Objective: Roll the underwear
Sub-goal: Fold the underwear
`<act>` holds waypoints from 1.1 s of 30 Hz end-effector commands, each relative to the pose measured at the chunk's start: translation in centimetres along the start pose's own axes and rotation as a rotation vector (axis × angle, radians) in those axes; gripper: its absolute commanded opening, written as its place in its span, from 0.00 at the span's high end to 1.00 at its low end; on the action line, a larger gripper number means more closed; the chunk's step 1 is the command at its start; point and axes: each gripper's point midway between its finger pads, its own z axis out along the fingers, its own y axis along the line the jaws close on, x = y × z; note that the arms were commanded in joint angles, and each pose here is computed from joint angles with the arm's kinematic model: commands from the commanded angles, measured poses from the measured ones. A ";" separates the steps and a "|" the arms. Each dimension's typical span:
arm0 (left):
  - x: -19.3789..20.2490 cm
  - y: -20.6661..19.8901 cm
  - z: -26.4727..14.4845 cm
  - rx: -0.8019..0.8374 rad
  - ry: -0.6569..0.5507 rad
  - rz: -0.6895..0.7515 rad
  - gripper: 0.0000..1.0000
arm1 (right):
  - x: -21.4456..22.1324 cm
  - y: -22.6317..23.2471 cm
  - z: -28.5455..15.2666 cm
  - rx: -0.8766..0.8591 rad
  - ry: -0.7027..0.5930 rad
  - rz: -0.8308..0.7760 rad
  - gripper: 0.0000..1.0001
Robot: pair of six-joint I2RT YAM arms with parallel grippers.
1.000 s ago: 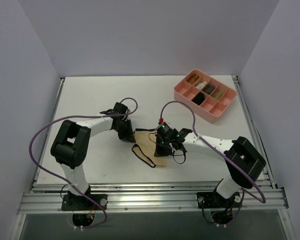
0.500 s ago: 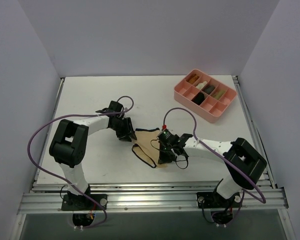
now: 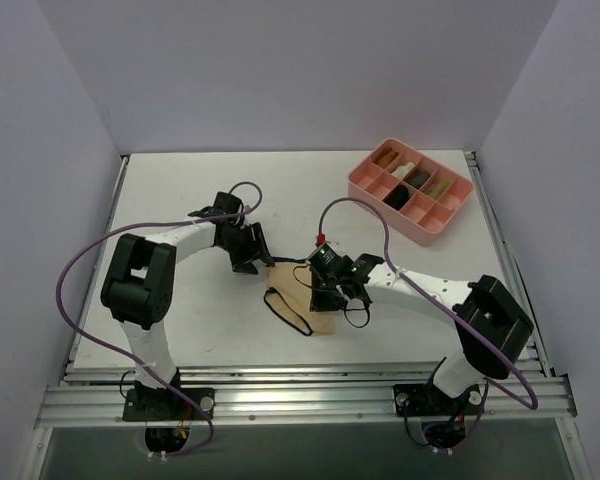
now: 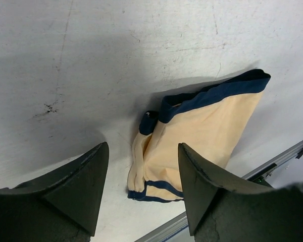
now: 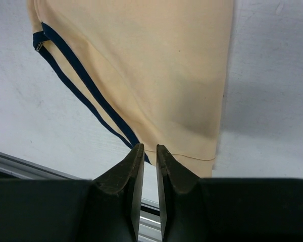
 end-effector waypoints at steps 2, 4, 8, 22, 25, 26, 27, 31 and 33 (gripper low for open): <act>0.1 -0.6 0.7 0.000 0.014 0.004 0.37 | -2.0 -0.8 -0.7 0.068 -0.045 -0.022 0.87; 0.4 -0.7 1.1 0.004 0.027 0.000 0.40 | -3.0 -1.3 -0.4 0.095 -0.057 -0.015 0.87; 0.7 -1.0 1.9 0.013 0.047 -0.007 0.54 | -3.3 -1.4 0.3 0.084 -0.061 -0.023 0.89; -0.4 -2.4 1.7 0.059 0.036 0.011 0.98 | -4.0 3.8 6.5 -0.080 -0.015 -0.075 0.91; -0.9 -2.6 1.4 0.059 0.029 0.033 0.98 | -3.0 2.8 7.3 -0.054 0.014 -0.068 0.91; -0.8 -2.5 1.3 0.049 0.038 0.037 0.98 | -2.9 2.7 7.4 -0.049 0.018 -0.073 0.91; -1.4 -2.6 1.1 0.046 0.024 0.060 0.98 | -3.1 2.7 7.3 -0.044 0.016 -0.082 0.91; -2.6 -2.8 0.1 0.010 0.006 0.125 0.98 | -5.5 3.6 5.5 -0.034 -0.027 -0.086 0.91; -2.5 -2.4 -0.2 -0.020 0.030 0.138 0.98 | -7.3 3.9 4.2 -0.038 -0.070 -0.070 0.92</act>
